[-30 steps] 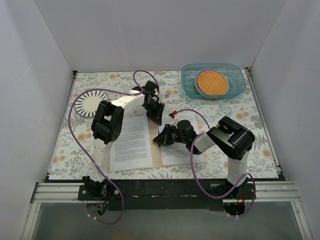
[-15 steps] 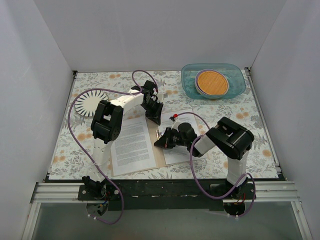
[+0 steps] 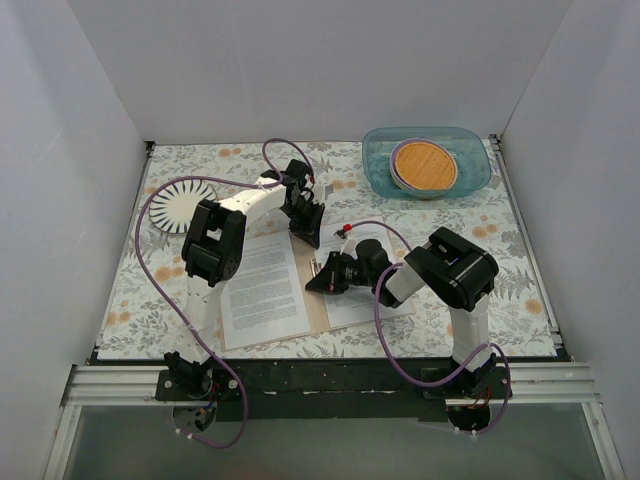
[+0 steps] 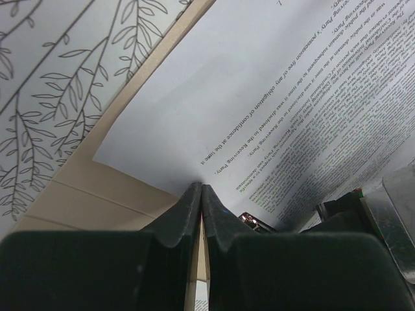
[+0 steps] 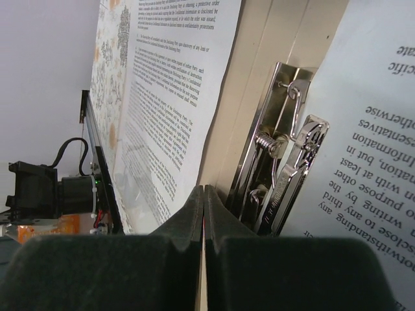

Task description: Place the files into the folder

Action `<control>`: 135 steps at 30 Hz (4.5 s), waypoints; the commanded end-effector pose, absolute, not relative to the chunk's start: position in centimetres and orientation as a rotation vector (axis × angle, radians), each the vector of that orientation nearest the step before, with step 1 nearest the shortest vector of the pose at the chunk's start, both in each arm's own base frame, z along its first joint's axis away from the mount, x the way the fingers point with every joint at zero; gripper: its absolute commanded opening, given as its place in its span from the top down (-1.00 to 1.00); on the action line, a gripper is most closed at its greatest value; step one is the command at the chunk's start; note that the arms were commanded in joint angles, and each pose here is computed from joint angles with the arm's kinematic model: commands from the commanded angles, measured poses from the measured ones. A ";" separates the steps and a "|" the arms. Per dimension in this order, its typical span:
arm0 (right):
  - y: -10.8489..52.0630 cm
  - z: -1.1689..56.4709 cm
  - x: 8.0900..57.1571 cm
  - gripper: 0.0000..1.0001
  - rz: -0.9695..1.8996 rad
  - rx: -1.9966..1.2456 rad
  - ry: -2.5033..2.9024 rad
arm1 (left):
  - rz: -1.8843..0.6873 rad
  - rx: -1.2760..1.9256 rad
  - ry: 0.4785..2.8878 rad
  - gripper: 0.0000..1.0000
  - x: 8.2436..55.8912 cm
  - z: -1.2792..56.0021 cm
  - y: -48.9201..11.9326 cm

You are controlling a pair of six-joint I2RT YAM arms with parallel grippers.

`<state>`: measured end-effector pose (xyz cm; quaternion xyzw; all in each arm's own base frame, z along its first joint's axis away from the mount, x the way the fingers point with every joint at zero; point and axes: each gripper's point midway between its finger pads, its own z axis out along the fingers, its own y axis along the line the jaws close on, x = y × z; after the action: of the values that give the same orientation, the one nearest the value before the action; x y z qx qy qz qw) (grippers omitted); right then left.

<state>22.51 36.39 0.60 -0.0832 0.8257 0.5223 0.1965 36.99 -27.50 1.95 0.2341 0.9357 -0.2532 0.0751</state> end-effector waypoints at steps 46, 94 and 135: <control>29.9 -5.6 22.5 0.97 0.621 -0.481 2.629 | -0.422 0.698 2.861 0.94 37.8 -1.5 -22.6; 41.5 7.6 11.0 -0.97 0.390 -1.475 1.455 | -0.517 0.641 2.678 0.92 44.9 4.0 -27.0; 40.2 1.3 9.2 -0.60 0.153 -1.583 1.444 | -0.424 0.757 2.838 0.96 36.6 -1.4 -24.2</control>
<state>4.99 41.83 3.14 -0.6608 0.5774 0.1660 0.4499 40.34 -26.37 2.23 0.2481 0.9354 -0.1803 0.1760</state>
